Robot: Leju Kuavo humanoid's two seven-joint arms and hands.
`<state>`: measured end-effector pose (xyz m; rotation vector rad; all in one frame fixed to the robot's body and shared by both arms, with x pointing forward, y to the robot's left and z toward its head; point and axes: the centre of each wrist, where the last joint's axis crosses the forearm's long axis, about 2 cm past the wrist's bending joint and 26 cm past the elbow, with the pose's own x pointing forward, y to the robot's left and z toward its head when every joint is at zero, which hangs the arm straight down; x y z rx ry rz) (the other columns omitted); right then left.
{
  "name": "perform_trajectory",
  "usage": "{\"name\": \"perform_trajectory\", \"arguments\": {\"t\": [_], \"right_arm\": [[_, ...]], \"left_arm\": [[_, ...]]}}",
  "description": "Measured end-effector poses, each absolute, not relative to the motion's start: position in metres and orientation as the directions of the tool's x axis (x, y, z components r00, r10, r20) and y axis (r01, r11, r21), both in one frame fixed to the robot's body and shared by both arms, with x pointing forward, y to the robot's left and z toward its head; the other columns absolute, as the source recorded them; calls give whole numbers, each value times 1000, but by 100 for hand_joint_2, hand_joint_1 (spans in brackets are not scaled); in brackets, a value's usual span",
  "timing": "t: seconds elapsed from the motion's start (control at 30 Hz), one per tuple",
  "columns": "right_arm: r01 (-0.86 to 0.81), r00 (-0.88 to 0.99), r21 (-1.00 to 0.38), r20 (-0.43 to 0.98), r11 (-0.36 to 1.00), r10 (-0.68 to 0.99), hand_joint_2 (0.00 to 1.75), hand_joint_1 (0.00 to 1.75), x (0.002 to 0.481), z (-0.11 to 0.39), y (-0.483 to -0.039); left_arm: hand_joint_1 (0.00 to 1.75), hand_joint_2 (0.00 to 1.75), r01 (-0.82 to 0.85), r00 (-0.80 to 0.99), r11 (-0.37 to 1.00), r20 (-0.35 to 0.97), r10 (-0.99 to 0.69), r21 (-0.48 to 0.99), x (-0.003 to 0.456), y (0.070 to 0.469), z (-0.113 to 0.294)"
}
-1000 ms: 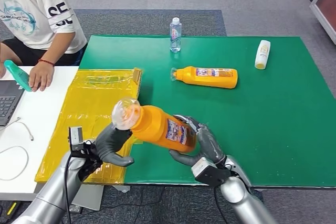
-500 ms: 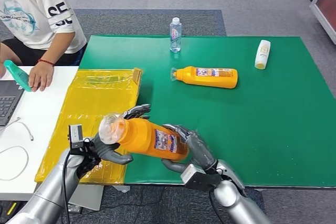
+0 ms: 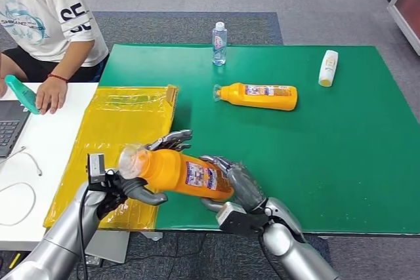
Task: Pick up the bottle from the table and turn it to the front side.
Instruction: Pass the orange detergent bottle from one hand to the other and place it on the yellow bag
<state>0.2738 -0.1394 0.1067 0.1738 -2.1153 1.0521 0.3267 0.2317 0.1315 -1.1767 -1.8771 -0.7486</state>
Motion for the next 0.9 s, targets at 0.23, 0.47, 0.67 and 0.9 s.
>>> {"name": "perform_trajectory", "arguments": {"t": [0.23, 0.47, 0.67, 0.9], "right_arm": [[-431, -701, -638, 682, 638, 209, 175, 175, 277, 105, -136], [-430, -697, -642, 683, 635, 219, 175, 175, 277, 103, -135], [-421, -696, -639, 682, 644, 222, 175, 175, 277, 103, -135], [-390, -709, -650, 664, 652, 237, 175, 175, 276, 103, -135]], "left_arm": [[0, 175, 934, -254, 347, 847, 467, 89, 332, 226, 140], [87, 175, 936, -253, 341, 847, 467, 91, 332, 224, 140], [175, 175, 933, -256, 347, 845, 469, 90, 332, 224, 140], [175, 175, 930, -263, 355, 843, 470, 92, 333, 223, 141]]}}
